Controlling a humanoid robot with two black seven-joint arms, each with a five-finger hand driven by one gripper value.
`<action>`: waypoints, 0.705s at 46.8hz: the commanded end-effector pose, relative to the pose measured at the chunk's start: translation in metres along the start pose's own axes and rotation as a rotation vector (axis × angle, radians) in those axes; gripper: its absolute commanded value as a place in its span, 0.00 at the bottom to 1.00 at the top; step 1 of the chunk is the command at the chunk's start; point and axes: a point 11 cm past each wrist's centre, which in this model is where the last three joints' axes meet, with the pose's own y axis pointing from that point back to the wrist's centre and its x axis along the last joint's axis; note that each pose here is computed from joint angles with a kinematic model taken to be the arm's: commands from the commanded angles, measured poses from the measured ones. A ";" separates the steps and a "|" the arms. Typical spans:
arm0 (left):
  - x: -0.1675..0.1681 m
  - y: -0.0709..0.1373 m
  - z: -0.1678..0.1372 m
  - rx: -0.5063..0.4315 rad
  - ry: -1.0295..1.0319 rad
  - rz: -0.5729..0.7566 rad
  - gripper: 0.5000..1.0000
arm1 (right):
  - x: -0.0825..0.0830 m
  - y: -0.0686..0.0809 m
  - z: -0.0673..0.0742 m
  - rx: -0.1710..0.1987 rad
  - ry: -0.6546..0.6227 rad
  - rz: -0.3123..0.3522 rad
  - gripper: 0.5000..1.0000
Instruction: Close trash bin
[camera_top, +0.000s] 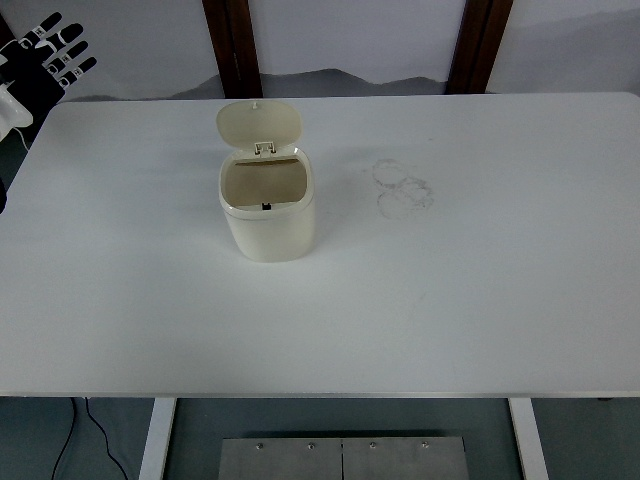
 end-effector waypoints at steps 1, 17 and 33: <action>0.000 0.000 0.000 0.000 -0.001 0.001 1.00 | 0.000 0.000 0.000 0.000 0.000 0.001 0.99; 0.000 0.000 0.000 0.000 0.001 0.001 1.00 | 0.000 0.000 0.000 0.000 -0.001 0.001 0.99; 0.000 0.000 0.000 -0.001 0.000 0.002 1.00 | 0.000 0.000 0.000 0.000 0.000 -0.001 0.99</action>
